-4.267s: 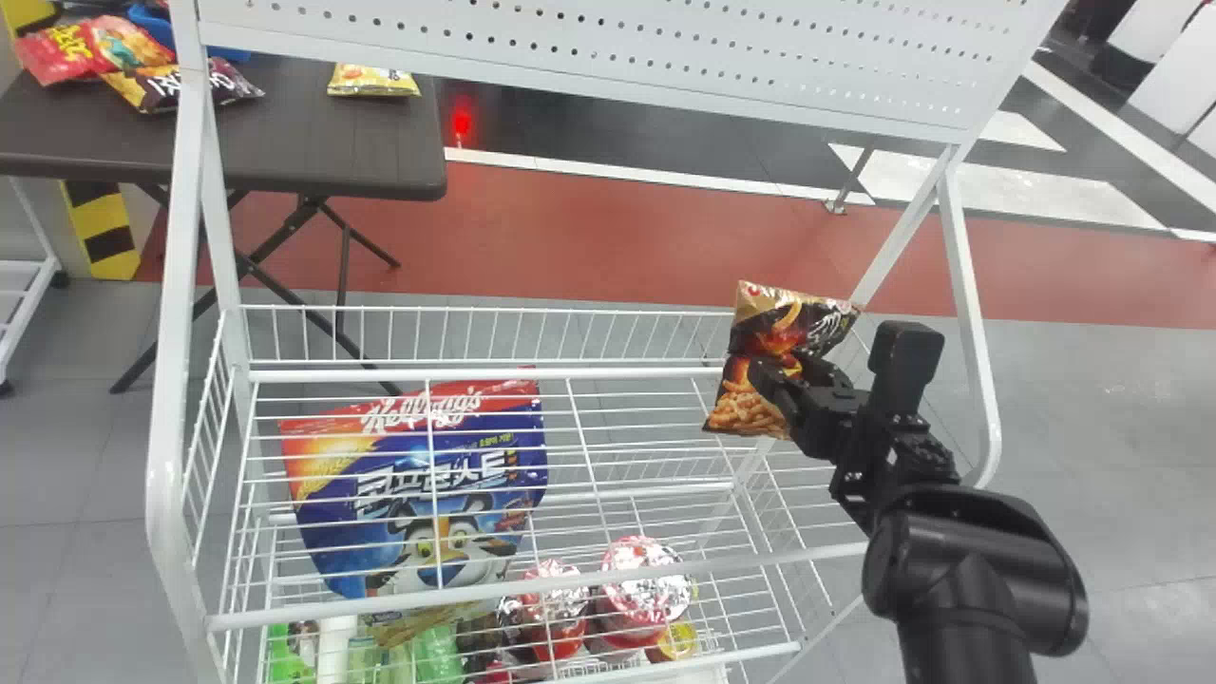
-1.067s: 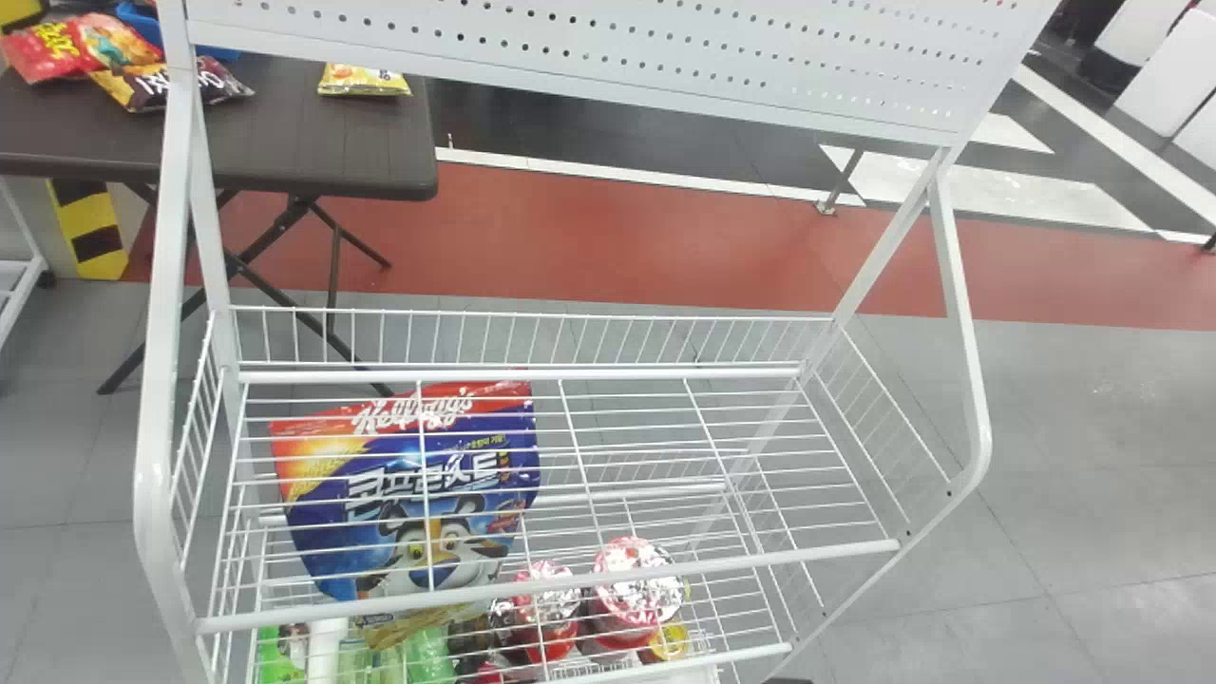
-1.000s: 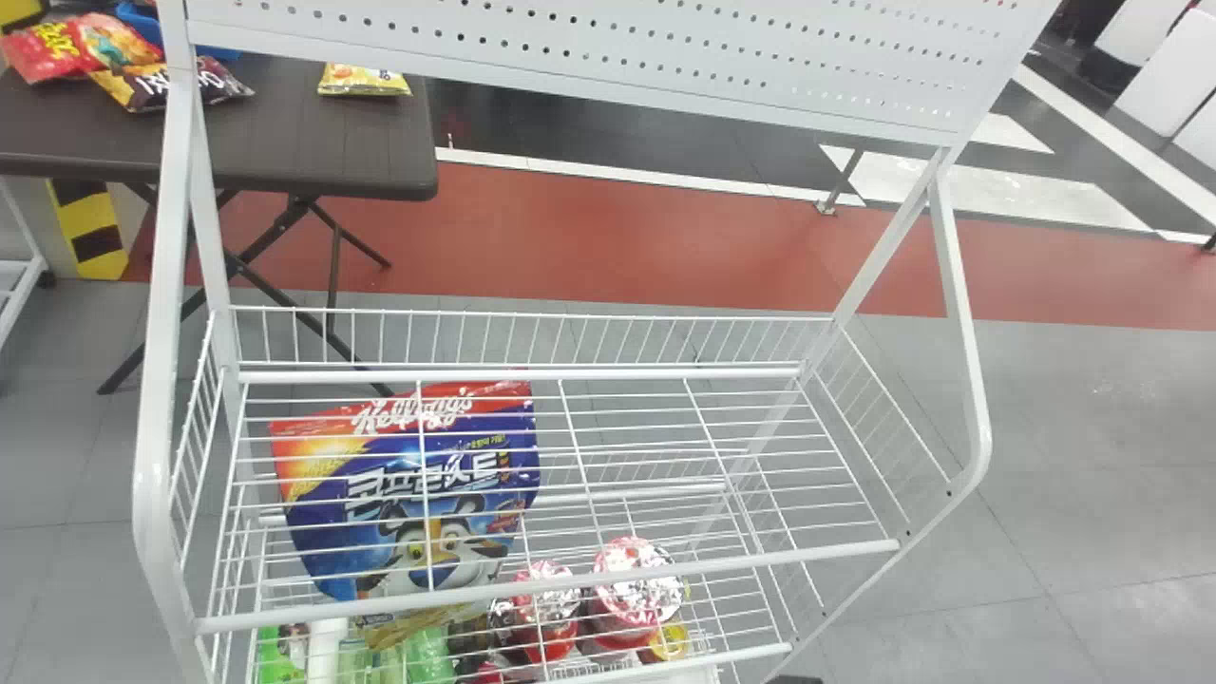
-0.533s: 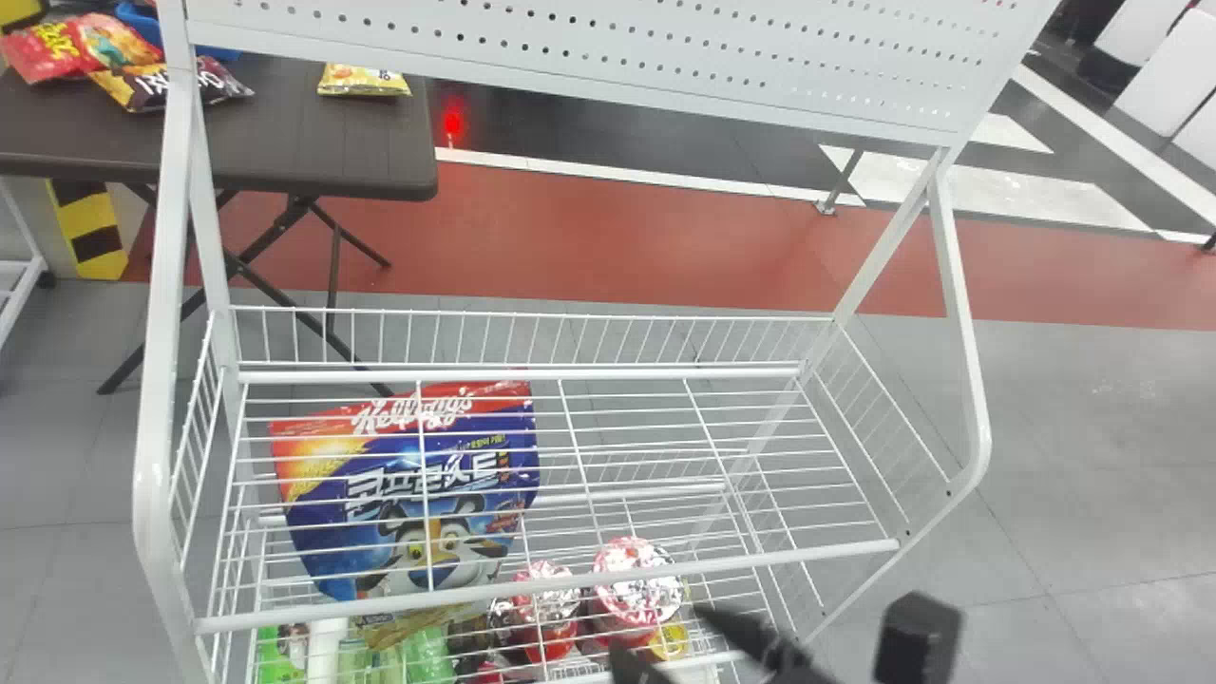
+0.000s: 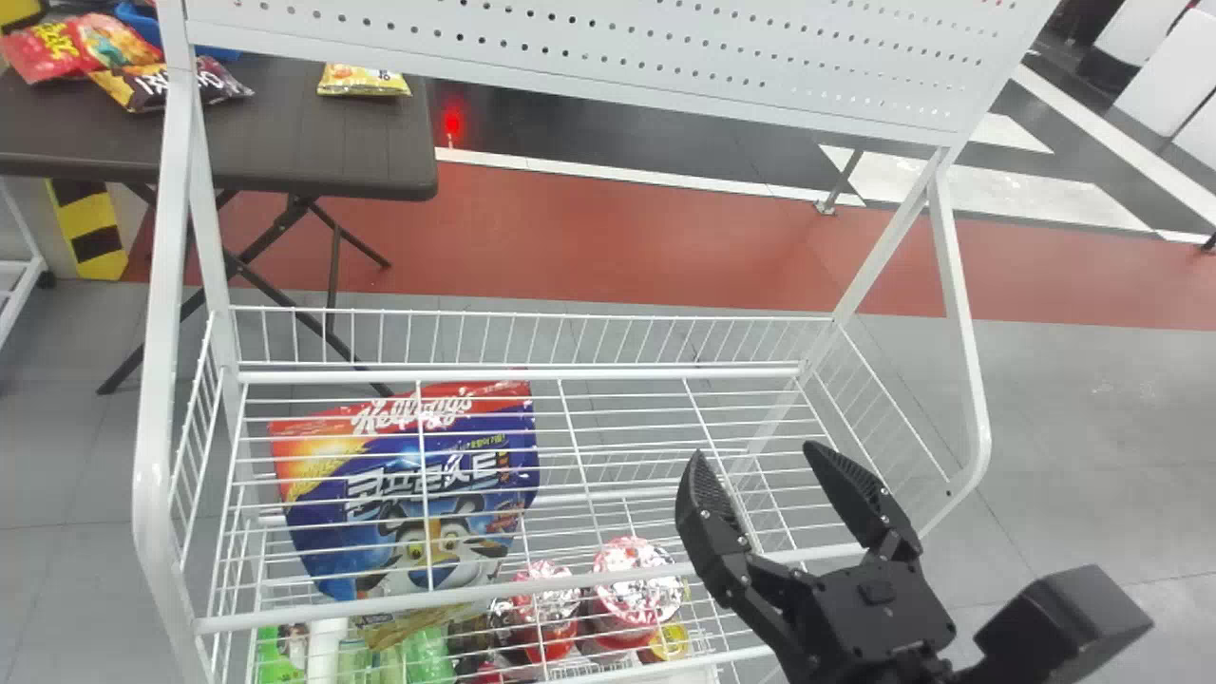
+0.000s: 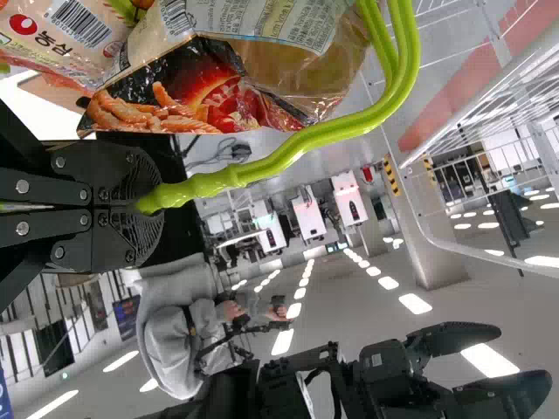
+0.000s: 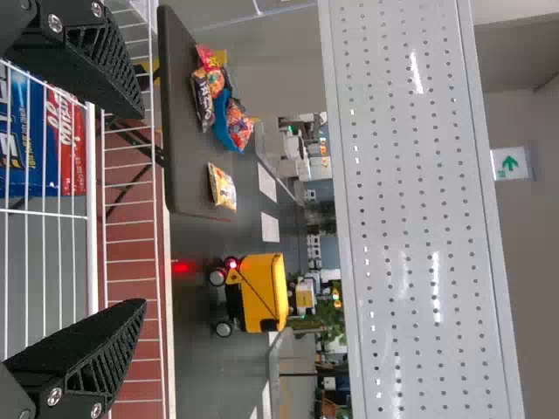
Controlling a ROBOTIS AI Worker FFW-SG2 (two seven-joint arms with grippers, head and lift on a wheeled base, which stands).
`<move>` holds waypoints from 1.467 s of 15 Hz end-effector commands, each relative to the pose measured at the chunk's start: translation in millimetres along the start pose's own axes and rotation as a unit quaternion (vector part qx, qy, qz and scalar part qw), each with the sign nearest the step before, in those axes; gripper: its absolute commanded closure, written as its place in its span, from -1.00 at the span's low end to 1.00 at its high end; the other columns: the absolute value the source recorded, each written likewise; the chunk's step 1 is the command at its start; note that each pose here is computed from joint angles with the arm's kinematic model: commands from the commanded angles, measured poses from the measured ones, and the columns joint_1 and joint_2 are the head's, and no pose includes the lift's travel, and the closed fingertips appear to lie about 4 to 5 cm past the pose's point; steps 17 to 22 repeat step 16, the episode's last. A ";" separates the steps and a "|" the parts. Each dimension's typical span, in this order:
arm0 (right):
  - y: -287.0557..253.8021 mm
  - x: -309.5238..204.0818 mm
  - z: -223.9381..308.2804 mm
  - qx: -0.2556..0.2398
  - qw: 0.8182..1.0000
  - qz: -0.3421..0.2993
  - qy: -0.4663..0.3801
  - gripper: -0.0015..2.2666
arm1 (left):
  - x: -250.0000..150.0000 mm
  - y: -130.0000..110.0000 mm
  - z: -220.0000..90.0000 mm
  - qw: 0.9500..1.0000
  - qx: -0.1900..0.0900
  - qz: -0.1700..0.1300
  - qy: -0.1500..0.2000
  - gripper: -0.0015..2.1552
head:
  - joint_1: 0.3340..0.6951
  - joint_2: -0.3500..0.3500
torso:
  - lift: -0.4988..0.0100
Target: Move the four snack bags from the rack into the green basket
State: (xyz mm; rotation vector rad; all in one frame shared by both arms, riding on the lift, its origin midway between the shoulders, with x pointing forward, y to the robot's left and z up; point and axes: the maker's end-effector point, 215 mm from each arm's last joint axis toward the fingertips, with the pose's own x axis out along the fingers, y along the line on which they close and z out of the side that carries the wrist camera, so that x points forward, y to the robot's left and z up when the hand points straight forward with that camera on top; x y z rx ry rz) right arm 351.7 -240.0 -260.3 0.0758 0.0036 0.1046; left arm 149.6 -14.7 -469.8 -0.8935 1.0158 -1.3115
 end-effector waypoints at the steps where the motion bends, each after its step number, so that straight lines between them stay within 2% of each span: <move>1: 2.7 -0.8 0.8 -0.004 1.000 0.000 -0.003 -0.96 | 0.0 -0.1 -0.1 1.000 0.000 0.000 0.000 0.74 | 1.00 -1.00 | 0.96; 22: -0.1 -2.2 2.1 -0.008 1.000 0.000 -0.003 -0.96 | -0.9 0.0 0.4 1.000 -0.001 -0.001 -0.002 0.74 | 1.00 -1.00 | 0.96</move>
